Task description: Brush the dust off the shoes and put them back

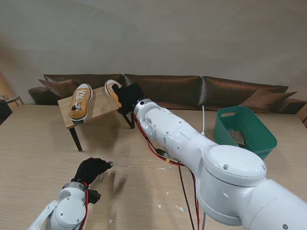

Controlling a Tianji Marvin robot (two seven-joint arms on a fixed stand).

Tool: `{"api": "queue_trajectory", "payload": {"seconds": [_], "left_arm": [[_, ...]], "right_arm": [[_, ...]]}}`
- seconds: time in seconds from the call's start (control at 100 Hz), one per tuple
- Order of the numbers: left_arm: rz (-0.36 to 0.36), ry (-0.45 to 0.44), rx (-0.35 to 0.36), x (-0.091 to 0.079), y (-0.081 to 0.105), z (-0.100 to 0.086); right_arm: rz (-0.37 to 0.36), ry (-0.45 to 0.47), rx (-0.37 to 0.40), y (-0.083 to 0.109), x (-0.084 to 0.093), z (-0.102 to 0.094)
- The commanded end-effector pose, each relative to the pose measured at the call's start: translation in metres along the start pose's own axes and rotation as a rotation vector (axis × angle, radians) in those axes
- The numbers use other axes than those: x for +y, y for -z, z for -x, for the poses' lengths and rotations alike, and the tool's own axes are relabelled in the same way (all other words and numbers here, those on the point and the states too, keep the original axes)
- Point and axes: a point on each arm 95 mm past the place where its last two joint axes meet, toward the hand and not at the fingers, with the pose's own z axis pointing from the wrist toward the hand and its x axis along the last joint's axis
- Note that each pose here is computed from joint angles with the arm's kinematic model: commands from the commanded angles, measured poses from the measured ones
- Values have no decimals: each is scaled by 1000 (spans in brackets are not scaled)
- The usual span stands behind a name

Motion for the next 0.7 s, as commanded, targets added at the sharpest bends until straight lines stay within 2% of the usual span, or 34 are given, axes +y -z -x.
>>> {"api": "queue_trajectory", "payload": {"seconds": [0.0,0.39,0.69], "left_arm": [[25,9,1,4,0,-1],[39,14,55,6,-6,-5],[73,11,127,9,-8,-15]], "right_arm": [[-6,-1,4,-2,2,-1],[61,-173,-40,5,0,9],[132,-239,-66,16,-5,26]]}}
